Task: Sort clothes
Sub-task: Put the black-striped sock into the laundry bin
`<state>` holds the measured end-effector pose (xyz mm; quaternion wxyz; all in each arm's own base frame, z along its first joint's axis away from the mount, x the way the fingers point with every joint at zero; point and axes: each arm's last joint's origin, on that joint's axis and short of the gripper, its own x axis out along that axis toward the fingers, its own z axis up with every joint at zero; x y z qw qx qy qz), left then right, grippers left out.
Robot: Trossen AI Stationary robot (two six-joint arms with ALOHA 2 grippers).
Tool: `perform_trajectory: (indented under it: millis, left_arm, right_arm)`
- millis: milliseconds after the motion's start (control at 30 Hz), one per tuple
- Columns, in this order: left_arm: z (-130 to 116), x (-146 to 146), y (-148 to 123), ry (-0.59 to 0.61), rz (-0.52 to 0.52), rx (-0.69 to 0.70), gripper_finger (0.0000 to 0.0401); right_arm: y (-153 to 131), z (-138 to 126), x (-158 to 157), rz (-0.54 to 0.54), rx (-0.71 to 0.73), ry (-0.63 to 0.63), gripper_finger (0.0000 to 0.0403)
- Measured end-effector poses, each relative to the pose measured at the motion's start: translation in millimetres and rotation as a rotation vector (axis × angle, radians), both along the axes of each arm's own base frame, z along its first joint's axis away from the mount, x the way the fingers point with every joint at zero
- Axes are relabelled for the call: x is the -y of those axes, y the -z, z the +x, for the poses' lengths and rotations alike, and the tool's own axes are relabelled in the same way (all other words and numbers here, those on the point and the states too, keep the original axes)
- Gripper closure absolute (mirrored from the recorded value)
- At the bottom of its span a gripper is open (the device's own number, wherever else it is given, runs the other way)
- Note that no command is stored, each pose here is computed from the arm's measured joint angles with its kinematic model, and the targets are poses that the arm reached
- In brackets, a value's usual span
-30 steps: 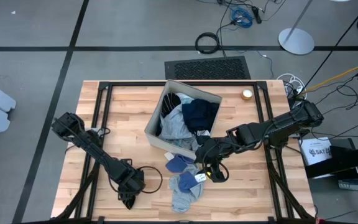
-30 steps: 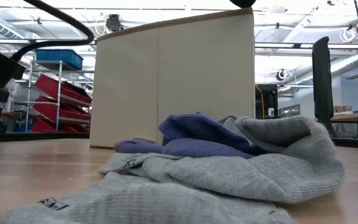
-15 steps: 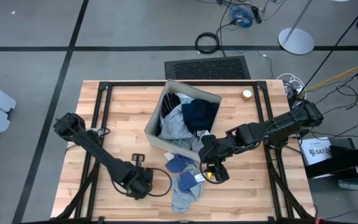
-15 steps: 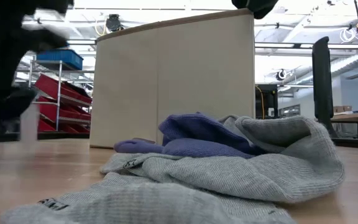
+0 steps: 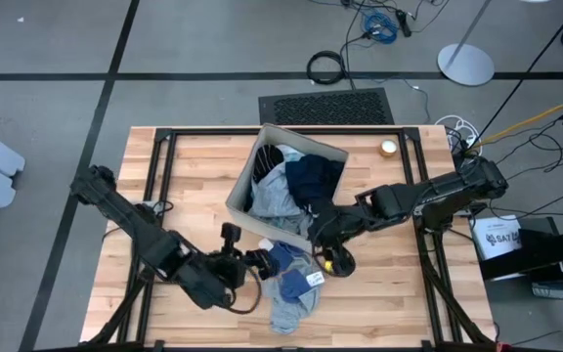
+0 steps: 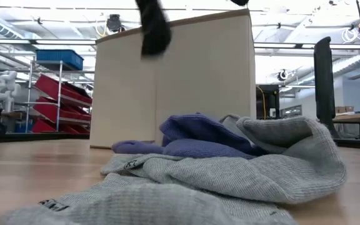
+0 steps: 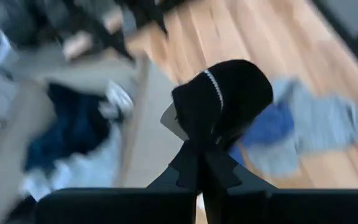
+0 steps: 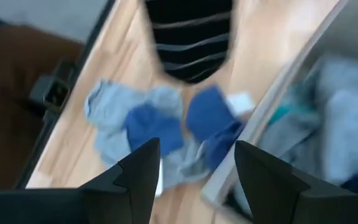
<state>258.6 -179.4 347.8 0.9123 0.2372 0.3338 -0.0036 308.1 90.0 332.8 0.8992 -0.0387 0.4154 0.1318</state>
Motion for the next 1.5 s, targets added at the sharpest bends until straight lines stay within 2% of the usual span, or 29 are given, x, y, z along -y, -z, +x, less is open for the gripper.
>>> perform_trajectory:
  millis: [167, 300, 400, 500, 600, 733, 1000, 1133, 1500]
  left_arm:
    - [-4.3, -4.7, -26.4, 0.061, 0.031, 0.146, 0.0397]
    - [-1.7, -5.0, -36.0, -0.002, 0.033, 0.252, 0.0397]
    - [1.4, -2.9, -36.2, -0.005, 0.03, 0.273, 0.0397]
    - [2.9, -1.2, -36.5, 0.003, 0.033, 0.284, 0.0397]
    - [3.0, -2.4, -38.7, -0.019, 0.034, 0.305, 0.0397]
    - [5.9, -5.8, -40.1, -0.054, 0.038, 0.325, 0.0397]
    - [8.3, -7.8, -42.2, -0.067, 0.026, 0.346, 0.0397]
    - [12.6, -9.0, -41.0, -0.075, 0.029, 0.351, 0.0397]
    - [27.1, -4.5, -37.7, 0.023, 0.059, 0.364, 0.0397]
  right_arm:
    - [-29.1, 5.9, -5.2, -0.004, 0.173, -0.06, 0.0206]
    - [-47.9, 7.5, -15.5, -0.028, 0.336, -0.064, 0.0206]
    - [-46.2, 4.3, -20.0, -0.001, 0.306, -0.048, 0.0206]
    - [-38.0, 2.6, -19.5, -0.024, 0.259, -0.051, 0.0206]
    - [-29.2, 6.8, -24.4, -0.054, 0.322, -0.098, 0.0206]
    - [-34.0, 12.3, -27.8, -0.075, 0.451, -0.144, 0.0206]
    - [-39.8, 18.4, -24.3, -0.065, 0.528, -0.126, 0.0206]
    - [-33.2, 23.0, -24.2, -0.05, 0.497, -0.101, 0.0206]
    - [-31.1, 26.7, -24.9, -0.036, 0.502, -0.093, 0.0206]
